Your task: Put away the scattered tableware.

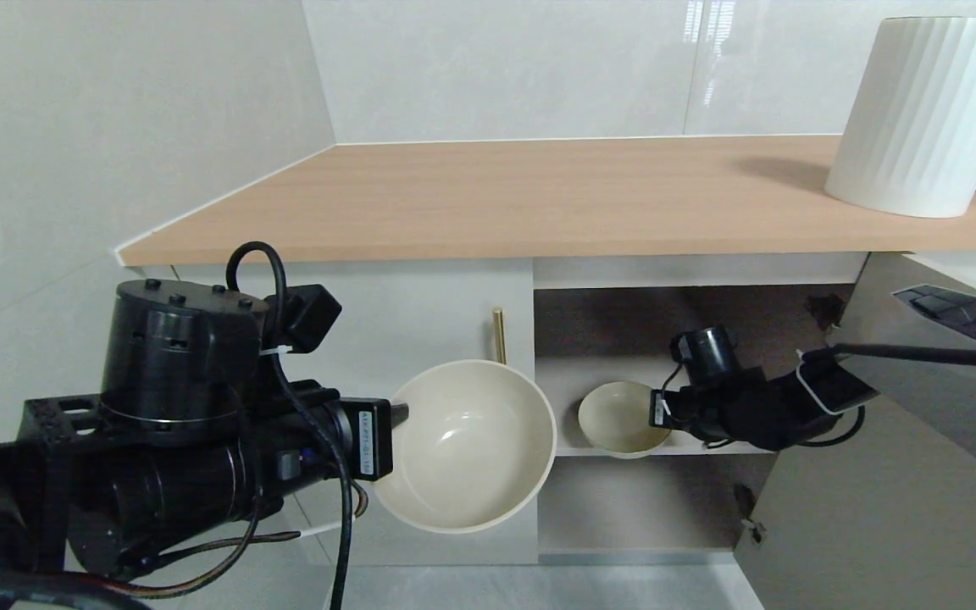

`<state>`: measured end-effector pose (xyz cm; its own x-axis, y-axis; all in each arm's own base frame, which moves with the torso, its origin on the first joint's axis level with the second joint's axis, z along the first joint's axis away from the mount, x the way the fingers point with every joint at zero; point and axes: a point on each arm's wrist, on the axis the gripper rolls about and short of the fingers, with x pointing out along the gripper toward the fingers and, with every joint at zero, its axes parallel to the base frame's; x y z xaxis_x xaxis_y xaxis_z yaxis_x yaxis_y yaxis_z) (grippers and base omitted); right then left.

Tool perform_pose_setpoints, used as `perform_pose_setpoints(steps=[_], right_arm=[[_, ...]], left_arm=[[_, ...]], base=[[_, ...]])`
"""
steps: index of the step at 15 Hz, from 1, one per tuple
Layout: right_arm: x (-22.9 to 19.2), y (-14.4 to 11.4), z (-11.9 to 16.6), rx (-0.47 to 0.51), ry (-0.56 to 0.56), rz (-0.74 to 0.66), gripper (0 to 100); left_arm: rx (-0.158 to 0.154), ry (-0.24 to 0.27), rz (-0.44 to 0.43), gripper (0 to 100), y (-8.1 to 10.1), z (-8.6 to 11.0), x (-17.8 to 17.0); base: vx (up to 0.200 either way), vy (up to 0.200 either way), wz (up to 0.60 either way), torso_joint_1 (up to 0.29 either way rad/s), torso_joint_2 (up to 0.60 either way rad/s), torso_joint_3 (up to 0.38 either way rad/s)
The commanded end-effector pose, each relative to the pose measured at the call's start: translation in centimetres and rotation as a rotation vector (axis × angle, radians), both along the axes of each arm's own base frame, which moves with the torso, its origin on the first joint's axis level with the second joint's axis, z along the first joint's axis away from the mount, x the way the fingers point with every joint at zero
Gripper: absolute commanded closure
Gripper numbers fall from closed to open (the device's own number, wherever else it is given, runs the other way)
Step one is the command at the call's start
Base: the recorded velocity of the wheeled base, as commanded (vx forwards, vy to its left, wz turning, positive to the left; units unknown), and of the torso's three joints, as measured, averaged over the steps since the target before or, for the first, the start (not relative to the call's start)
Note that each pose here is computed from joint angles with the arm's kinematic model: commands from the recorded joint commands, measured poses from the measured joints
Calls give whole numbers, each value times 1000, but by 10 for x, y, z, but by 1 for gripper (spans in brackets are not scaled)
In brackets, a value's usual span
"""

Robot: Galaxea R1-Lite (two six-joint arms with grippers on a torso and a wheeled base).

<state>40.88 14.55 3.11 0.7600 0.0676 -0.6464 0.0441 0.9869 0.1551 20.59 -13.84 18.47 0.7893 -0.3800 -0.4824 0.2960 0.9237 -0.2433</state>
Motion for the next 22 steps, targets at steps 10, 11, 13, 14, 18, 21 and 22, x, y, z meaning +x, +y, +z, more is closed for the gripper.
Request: perform_pose_setpoints(steps=[10,11,13,14,18,21,22], right_arm=[[34,-20,-28,-39,-14,-114,100],[37,-21,-31,-48,-20,-129,100],[39,-22,-33,-54,-22,-137,100],[43,-24,-33,-53,-30,-146,100],[48,-25,-33,-52,-45,-161,100],[48,-25,-34,-47,-45,-169,100],[49,-25,-32,-46,-50,-171,100]], left_arm=[[-2,-2,-3,100,0,1,-1],[-2,-2,-3,100,0,1,-1],[-2,-2,-3,100,0,1,-1],[0,1,-3,100,-1,0,-1],[3,4,-3,100,-1,-1,0],[4,6,-3,100,-1,-2,0],[4,6,-3,100,-1,-2,0]], base=[[0,0,0,0,0,0],[0,0,0,0,0,0],[0,0,0,0,0,0],[0,0,0,0,0,0],[0,0,0,0,0,0],[0,0,0,0,0,0],[0,0,0,0,0,0]])
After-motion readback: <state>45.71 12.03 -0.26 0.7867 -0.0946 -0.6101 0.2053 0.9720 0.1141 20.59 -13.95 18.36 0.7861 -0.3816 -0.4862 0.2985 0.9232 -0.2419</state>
